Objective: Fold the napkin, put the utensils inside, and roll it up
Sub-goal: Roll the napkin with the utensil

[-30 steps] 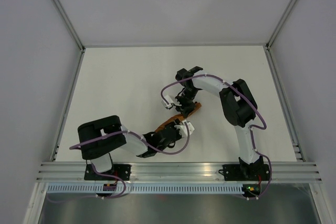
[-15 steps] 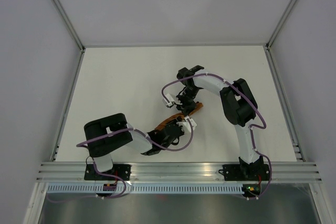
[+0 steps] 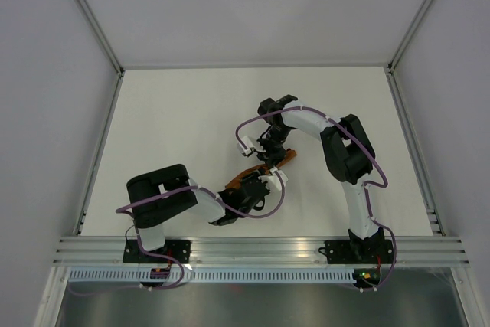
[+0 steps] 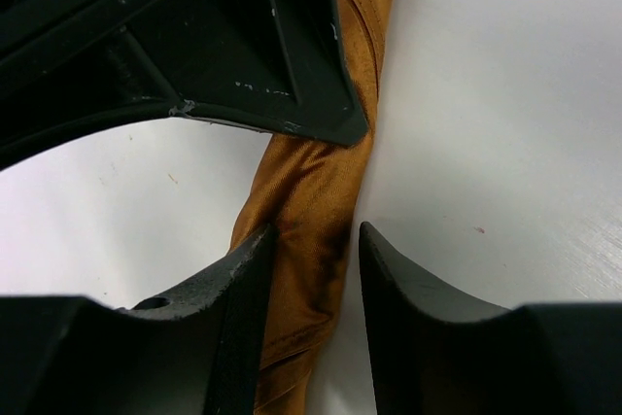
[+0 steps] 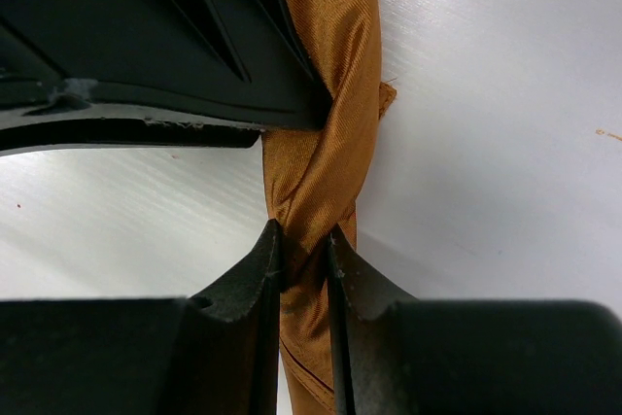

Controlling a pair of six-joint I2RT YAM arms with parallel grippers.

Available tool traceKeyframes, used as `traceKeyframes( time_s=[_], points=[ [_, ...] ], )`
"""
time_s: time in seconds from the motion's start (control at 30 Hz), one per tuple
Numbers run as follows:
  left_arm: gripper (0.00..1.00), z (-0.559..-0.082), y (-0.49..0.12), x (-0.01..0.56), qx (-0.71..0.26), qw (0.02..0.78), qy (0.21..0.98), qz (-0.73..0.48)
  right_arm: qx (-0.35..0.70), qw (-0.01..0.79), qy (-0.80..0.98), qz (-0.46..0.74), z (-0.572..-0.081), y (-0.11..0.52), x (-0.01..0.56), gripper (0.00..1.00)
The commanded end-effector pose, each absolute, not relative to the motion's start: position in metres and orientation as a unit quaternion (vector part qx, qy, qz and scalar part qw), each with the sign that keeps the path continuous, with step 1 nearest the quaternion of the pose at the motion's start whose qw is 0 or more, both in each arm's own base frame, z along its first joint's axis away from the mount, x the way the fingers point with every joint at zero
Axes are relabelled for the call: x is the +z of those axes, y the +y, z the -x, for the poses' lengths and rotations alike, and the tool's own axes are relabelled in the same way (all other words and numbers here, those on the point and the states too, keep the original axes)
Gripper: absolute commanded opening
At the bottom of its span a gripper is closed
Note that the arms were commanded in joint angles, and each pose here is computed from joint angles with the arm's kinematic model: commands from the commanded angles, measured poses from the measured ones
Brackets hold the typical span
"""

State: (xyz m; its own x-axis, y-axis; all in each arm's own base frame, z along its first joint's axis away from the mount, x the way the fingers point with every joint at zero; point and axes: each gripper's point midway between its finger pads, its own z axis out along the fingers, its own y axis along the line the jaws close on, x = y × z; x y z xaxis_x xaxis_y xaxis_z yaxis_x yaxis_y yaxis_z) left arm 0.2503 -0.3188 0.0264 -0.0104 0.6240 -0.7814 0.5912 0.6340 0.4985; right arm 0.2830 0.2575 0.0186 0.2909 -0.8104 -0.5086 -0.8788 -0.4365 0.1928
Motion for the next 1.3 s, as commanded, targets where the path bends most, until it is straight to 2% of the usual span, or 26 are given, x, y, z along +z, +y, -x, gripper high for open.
traceKeyframes(
  time_s=[0.0,0.17,0.33,0.5,0.63,0.67,0.77,0.93,0.97,1.0,1.27],
  points=[
    [0.47,-0.262,-0.285,0.017,0.092,0.539,0.719,-0.428,0.269,-0.043,0.533,0.801,-0.260,0.222,-0.031,0.13],
    [0.47,-0.264,-0.286,0.010,0.089,0.528,0.729,-0.427,0.271,-0.046,0.533,0.800,-0.259,0.221,-0.031,0.13],
    [0.42,-0.260,-0.283,0.002,0.065,0.509,0.748,-0.420,0.271,-0.046,0.533,0.800,-0.259,0.221,-0.031,0.13],
    [0.34,-0.257,-0.281,-0.014,0.052,0.484,0.766,-0.419,0.274,-0.046,0.534,0.799,-0.260,0.223,-0.030,0.13],
    [0.19,-0.254,-0.284,-0.022,0.042,0.473,0.773,-0.421,0.271,-0.041,0.539,0.796,-0.262,0.225,-0.029,0.16],
    [0.13,-0.253,-0.285,-0.023,0.040,0.471,0.774,-0.421,0.270,-0.040,0.544,0.793,-0.263,0.225,-0.028,0.23],
    [0.05,-0.251,-0.288,-0.028,0.033,0.462,0.779,-0.422,0.265,-0.022,0.553,0.790,-0.270,0.231,-0.024,0.34],
    [0.02,-0.248,-0.290,-0.031,0.023,0.452,0.792,-0.410,0.266,0.020,0.577,0.772,-0.289,0.239,-0.004,0.48],
    [0.02,-0.247,-0.288,-0.032,0.023,0.446,0.798,-0.405,0.265,0.032,0.578,0.771,-0.297,0.241,0.002,0.76],
    [0.02,-0.247,-0.289,-0.033,0.021,0.443,0.800,-0.403,0.265,0.040,0.586,0.765,-0.303,0.239,0.007,0.98],
    [0.02,-0.243,-0.296,-0.039,0.006,0.424,0.827,-0.370,0.272,0.126,0.656,0.693,-0.357,0.230,0.054,0.98]
  ],
)
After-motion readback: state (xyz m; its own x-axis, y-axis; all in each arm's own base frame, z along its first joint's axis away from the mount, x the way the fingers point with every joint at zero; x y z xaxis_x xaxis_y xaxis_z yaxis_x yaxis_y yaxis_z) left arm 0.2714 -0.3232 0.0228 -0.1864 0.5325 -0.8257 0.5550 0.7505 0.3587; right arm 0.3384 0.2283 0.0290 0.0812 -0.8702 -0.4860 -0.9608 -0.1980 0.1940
